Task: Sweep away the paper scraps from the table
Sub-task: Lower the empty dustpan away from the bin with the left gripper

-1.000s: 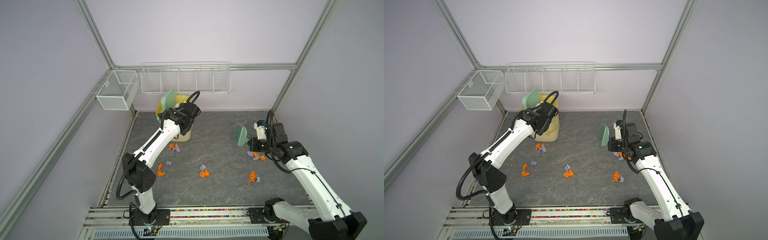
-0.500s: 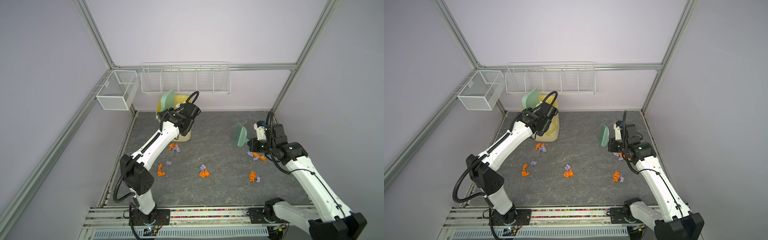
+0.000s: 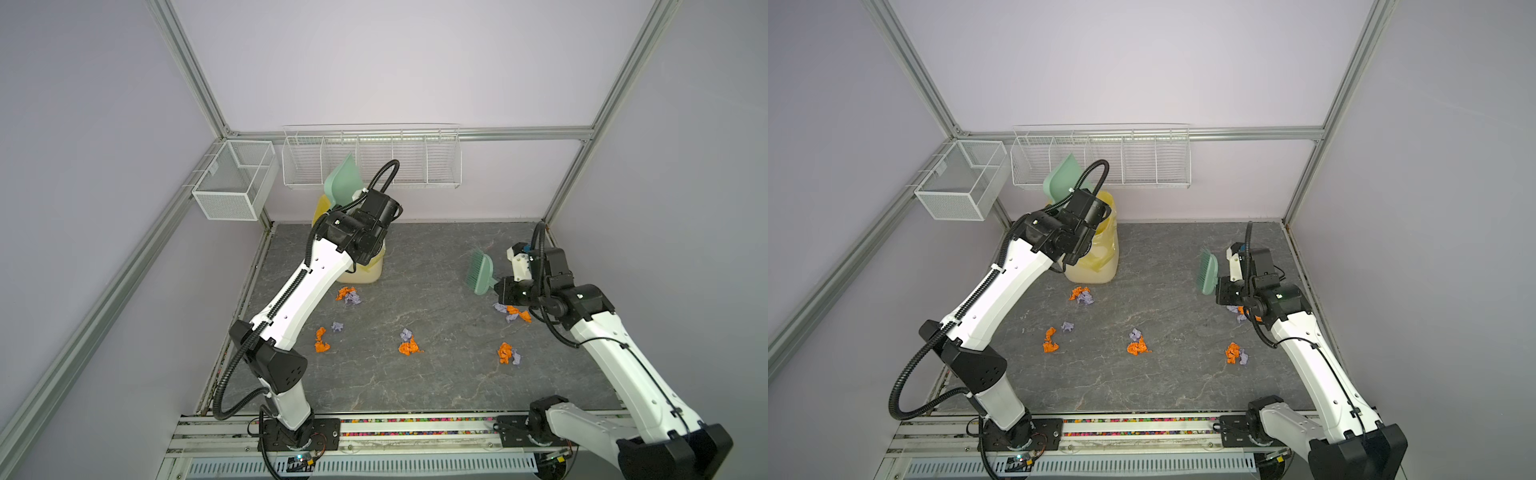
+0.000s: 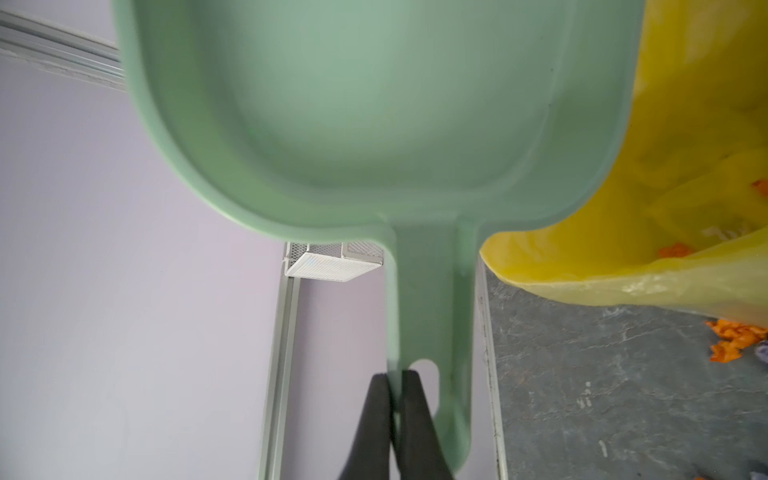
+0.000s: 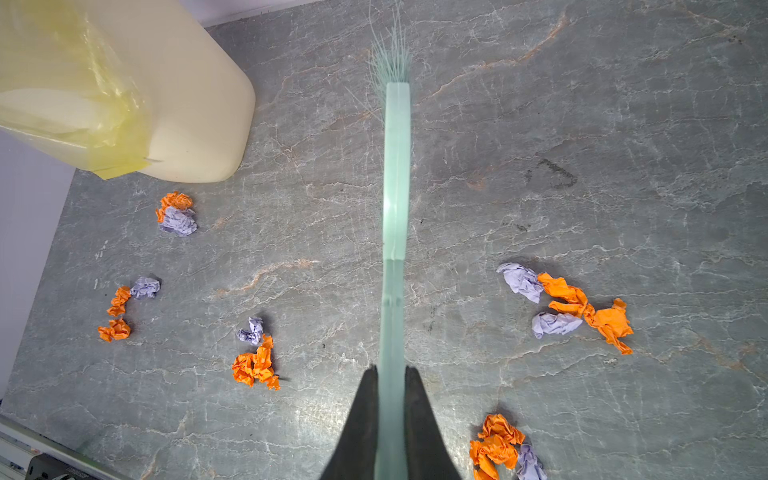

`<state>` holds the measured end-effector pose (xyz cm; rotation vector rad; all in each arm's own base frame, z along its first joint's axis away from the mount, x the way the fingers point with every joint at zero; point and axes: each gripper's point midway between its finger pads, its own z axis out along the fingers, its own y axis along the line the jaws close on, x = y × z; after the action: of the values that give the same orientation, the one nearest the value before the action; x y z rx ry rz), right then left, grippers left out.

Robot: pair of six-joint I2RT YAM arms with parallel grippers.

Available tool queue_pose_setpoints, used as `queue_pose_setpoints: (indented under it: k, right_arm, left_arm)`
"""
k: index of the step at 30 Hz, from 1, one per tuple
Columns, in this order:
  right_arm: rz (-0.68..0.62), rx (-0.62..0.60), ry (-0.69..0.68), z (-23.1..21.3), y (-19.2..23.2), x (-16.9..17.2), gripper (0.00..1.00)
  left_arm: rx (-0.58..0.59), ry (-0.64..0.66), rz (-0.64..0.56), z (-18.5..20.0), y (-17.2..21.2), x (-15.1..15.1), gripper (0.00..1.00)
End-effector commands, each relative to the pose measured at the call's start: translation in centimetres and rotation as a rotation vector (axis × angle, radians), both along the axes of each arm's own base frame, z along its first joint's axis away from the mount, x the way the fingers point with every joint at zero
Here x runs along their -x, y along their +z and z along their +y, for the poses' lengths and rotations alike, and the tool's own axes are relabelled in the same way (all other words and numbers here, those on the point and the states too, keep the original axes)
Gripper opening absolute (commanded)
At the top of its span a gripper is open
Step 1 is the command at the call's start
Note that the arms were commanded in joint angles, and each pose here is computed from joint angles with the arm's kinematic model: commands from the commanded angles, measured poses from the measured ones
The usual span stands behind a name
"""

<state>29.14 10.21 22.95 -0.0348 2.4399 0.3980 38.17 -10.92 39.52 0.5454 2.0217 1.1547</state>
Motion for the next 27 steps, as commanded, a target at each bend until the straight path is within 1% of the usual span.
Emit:
queue_pose_setpoints:
  k: [1, 5, 7, 10, 15, 19, 22, 25, 27]
  right_arm:
    - [0.002, -0.013, 0.013, 0.4, 0.1, -0.2, 0.07]
    - [0.011, -0.009, 0.010, 0.3, 0.3, -0.2, 0.07]
    - [0.015, -0.006, 0.001, 0.1, 0.5, -0.3, 0.07]
    - [0.029, 0.006, -0.017, -0.4, 0.7, -0.2, 0.07]
    - [0.036, 0.035, -0.047, -1.4, 0.8, 0.1, 0.07]
    - [0.054, 0.032, -0.065, -1.7, 0.6, 0.3, 0.07]
    - [0.068, 0.029, -0.072, -1.8, 0.4, 0.6, 0.07]
    - [0.054, 0.081, -0.095, -2.8, 0.7, 0.8, 0.07]
    - [0.042, 0.112, -0.104, -3.4, 1.1, 0.9, 0.07]
  left_arm:
    - [0.140, -0.023, -0.004, -0.5, 0.7, 1.4, 0.00]
    - [0.252, -0.085, 0.031, -2.8, 0.4, 1.9, 0.00]
    - [0.309, -0.146, 0.080, -4.7, -0.3, 2.2, 0.00]
    - [0.364, -0.210, 0.113, -6.7, -0.5, 2.8, 0.00]
    - [0.469, -0.252, 0.159, -7.8, -1.0, 3.9, 0.00]
    - [0.549, -0.285, 0.234, -9.1, -2.9, 4.8, 0.00]
    - [0.609, -0.303, 0.266, -10.0, -4.2, 5.2, 0.00]
    - [0.694, -0.324, 0.280, -10.8, -4.8, 5.9, 0.00]
    - [0.753, -0.362, 0.310, -11.7, -5.5, 6.6, 0.00]
